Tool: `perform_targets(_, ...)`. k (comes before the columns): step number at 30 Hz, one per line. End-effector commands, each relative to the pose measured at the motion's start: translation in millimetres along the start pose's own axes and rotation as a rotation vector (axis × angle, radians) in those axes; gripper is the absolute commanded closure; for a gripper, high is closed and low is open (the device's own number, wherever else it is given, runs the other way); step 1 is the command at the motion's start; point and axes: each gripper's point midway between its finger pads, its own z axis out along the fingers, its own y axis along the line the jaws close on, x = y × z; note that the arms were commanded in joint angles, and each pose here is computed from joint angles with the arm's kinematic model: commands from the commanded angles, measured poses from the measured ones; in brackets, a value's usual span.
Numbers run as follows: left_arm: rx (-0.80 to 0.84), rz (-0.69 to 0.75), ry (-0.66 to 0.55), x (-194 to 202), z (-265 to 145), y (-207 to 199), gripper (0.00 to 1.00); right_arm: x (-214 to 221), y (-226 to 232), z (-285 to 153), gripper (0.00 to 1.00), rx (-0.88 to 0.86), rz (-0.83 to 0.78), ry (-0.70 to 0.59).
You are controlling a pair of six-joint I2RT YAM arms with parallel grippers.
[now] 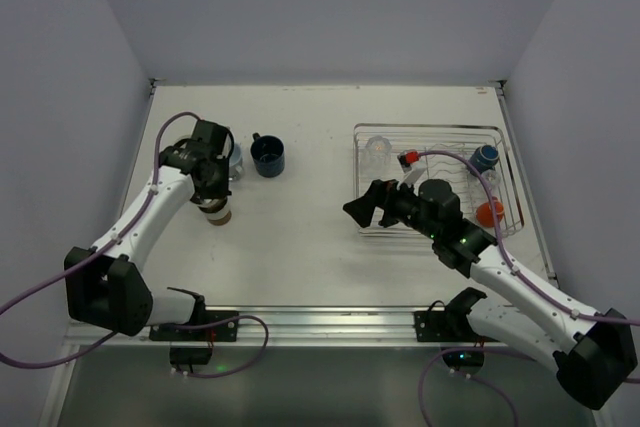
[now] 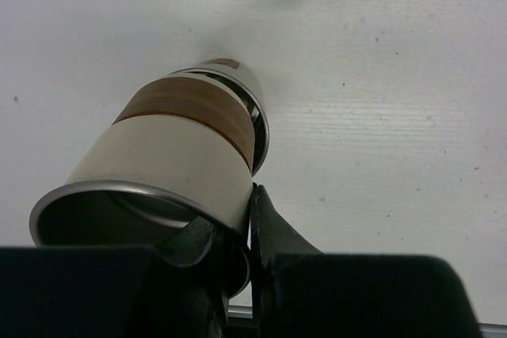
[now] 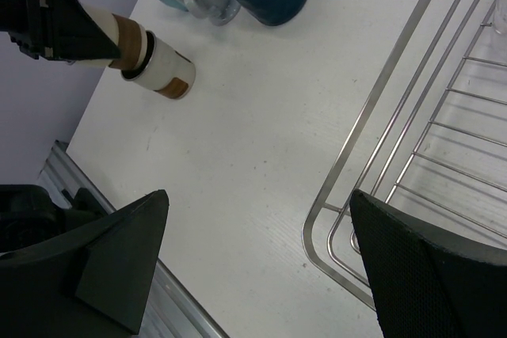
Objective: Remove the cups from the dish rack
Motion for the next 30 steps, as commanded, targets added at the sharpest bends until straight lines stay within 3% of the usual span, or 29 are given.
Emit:
perform_targets(1, -0.030, 0.045, 0.034, 7, 1, 4, 0.96, -16, 7, 1, 0.01, -0.013, -0.012, -0.041)
perform_targets(8, -0.029, 0.064, 0.050, 8, 7, 0, 0.85, -16, 6, 3, 0.01, -0.005, -0.010, -0.040)
perform_targets(12, -0.035, 0.066, 0.036, 4, 7, 0, 0.63, -16, 1, 6, 0.01, 0.016, -0.008, -0.042)
perform_targets(18, -0.045, 0.044, -0.020, -8, -3, 2, 0.50, -20, -9, 6, 0.01, 0.077, -0.032, -0.058)
perform_targets(24, 0.058, -0.011, -0.257, -55, -47, -12, 0.40, -37, -26, 3, 0.01, 0.200, -0.072, -0.087)
perform_targets(28, 0.282, -0.001, -0.500, -89, -99, -50, 0.33, -69, -57, 3, 0.08, 0.386, -0.105, -0.139)
perform_targets(30, 0.433, 0.045, -0.565, -81, -120, -75, 0.26, -71, -78, 11, 0.14, 0.471, -0.121, -0.107)
